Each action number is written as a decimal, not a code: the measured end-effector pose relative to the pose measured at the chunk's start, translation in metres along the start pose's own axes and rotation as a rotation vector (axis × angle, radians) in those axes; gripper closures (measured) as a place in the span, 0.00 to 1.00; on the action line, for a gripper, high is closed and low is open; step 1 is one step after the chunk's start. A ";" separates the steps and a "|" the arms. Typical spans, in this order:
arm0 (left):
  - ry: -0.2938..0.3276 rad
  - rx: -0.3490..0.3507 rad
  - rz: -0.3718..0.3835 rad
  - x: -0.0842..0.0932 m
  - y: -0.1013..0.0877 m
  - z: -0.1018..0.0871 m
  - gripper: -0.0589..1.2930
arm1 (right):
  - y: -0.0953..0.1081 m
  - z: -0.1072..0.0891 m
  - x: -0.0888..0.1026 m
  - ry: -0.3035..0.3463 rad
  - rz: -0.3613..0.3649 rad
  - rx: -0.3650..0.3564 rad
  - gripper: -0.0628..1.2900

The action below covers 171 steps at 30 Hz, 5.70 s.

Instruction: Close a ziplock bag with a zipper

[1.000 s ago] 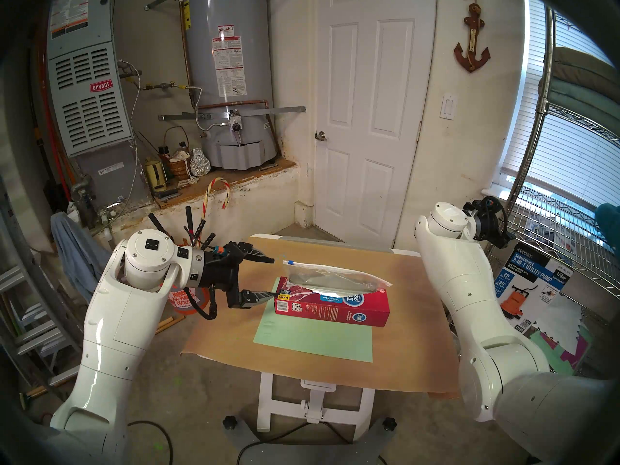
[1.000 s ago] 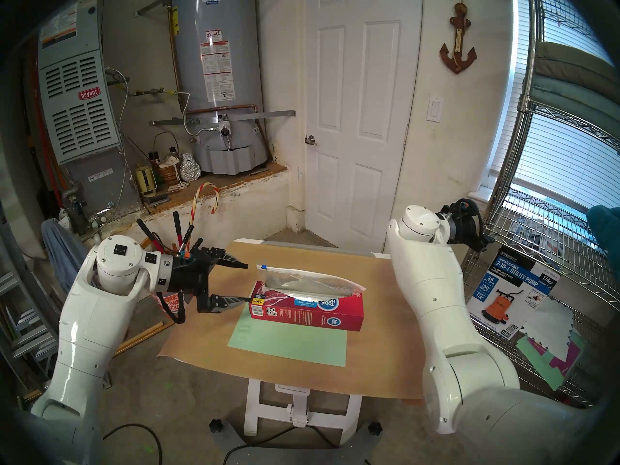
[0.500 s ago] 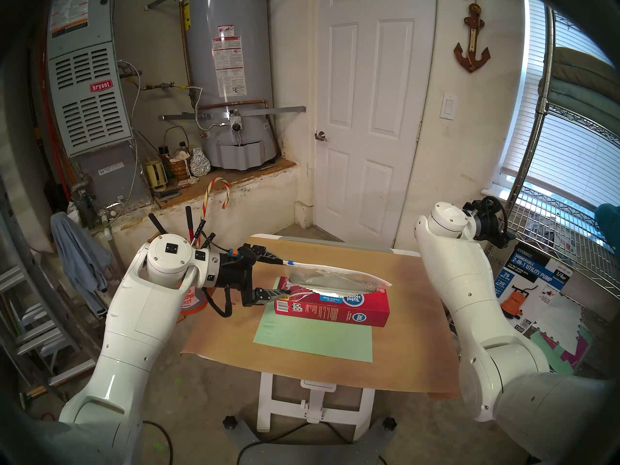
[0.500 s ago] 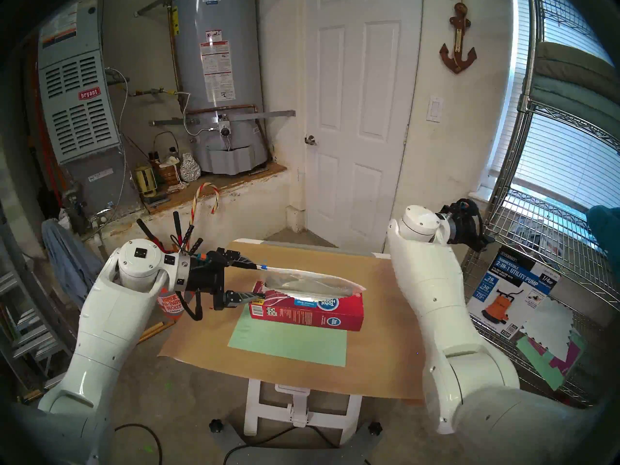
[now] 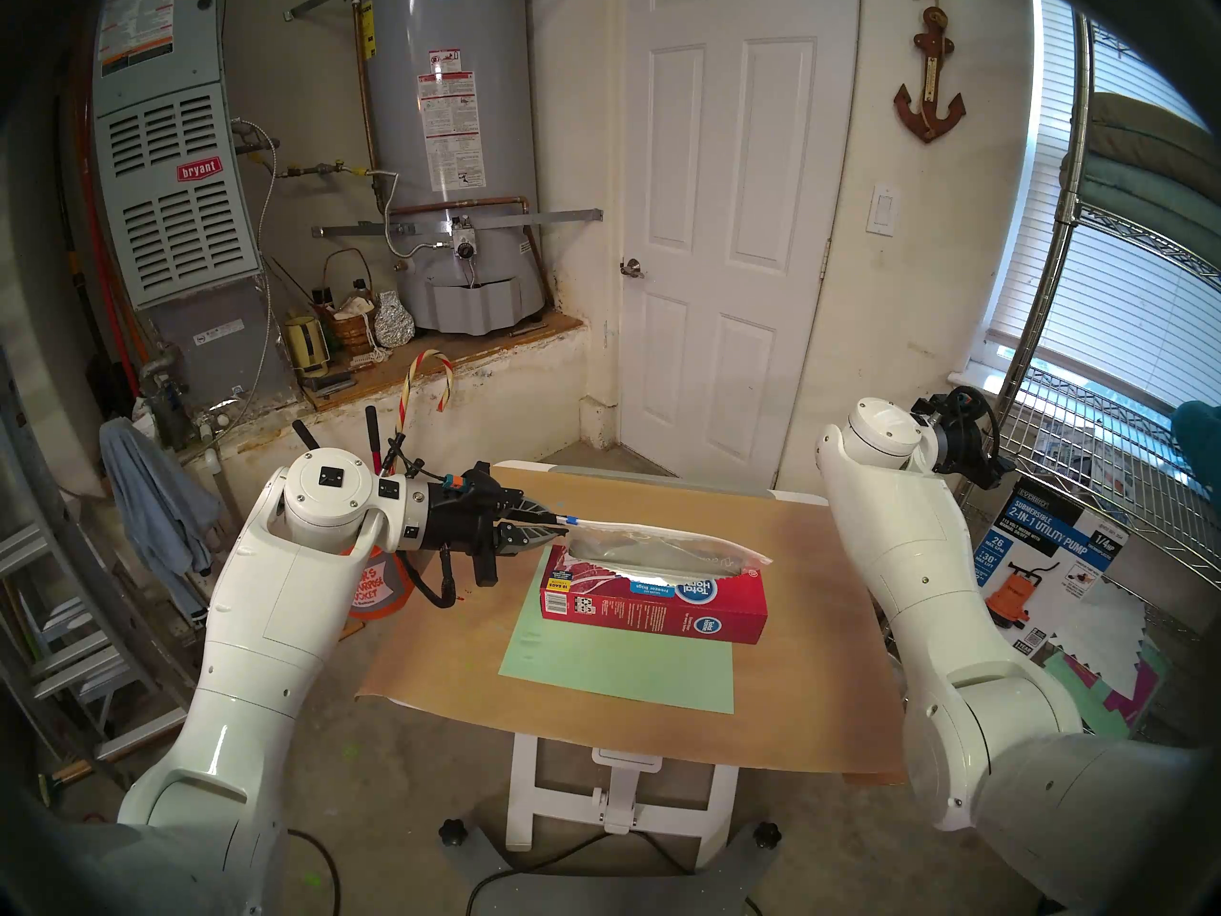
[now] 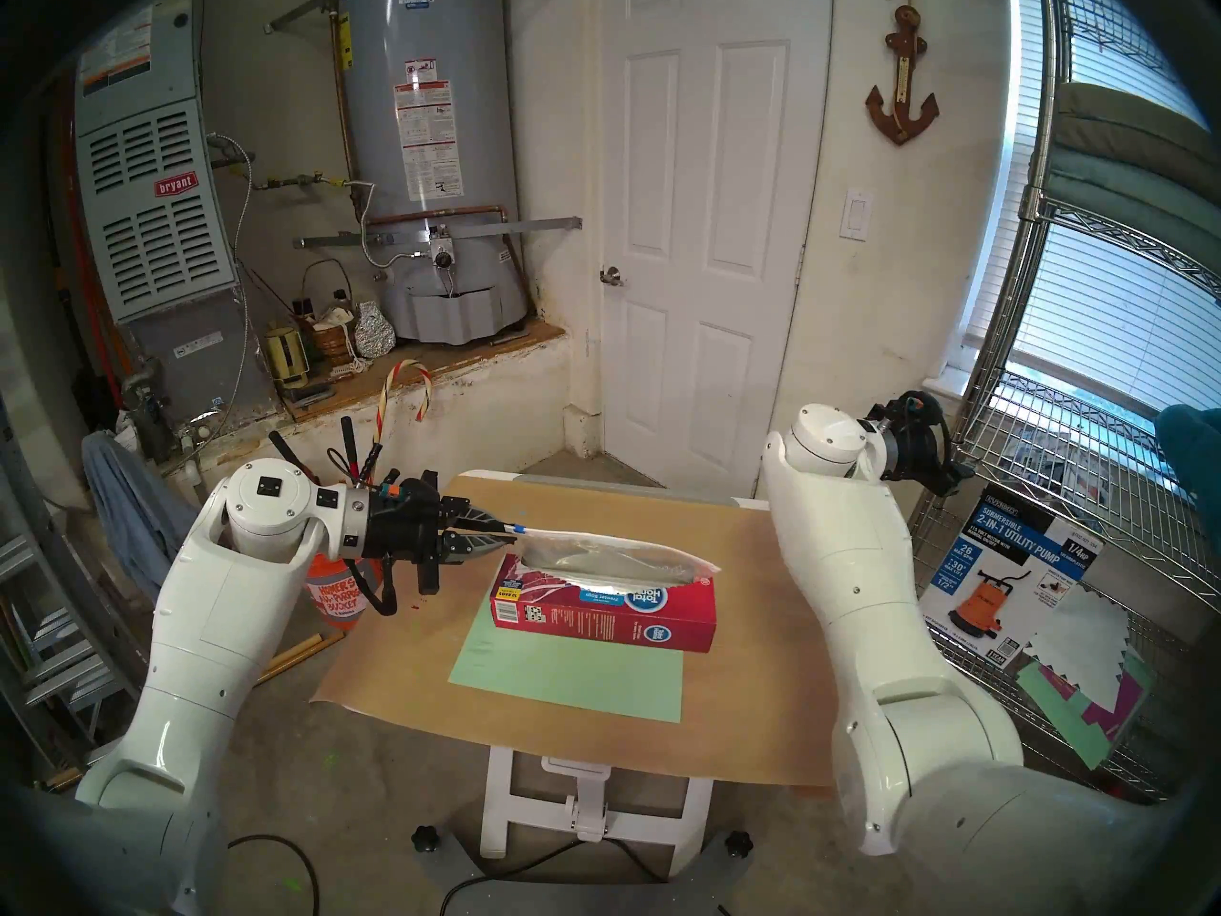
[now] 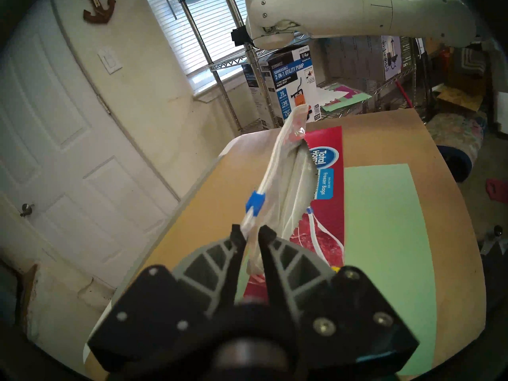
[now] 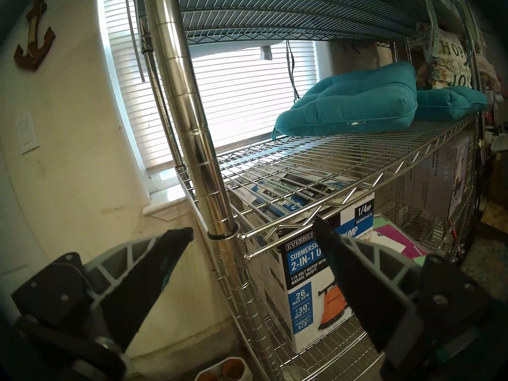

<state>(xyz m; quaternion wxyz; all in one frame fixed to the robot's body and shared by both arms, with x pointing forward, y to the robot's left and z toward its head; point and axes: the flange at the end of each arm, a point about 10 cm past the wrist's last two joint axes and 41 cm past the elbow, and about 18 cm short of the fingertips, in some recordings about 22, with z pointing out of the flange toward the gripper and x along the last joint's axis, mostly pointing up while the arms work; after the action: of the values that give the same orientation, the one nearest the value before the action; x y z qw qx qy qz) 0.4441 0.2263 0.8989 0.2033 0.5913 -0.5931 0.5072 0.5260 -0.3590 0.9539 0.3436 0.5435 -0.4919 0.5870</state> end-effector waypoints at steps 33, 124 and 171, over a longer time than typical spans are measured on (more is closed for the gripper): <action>0.032 0.004 0.014 0.004 -0.004 -0.005 0.97 | 0.000 0.000 0.000 0.000 -0.001 0.000 0.04; 0.076 0.039 -0.012 0.004 0.019 -0.006 0.97 | 0.034 -0.258 -0.027 -0.051 -0.551 1.895 0.04; 0.070 0.001 0.034 0.008 0.000 -0.016 0.97 | 0.054 -0.301 -0.054 0.096 -0.634 2.302 0.04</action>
<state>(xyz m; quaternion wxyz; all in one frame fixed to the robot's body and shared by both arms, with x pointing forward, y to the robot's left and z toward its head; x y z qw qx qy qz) 0.4369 0.2361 0.9117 0.2149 0.5632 -0.5952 0.5314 0.3942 -0.0808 0.9124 -0.1977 0.6070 0.4922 0.5918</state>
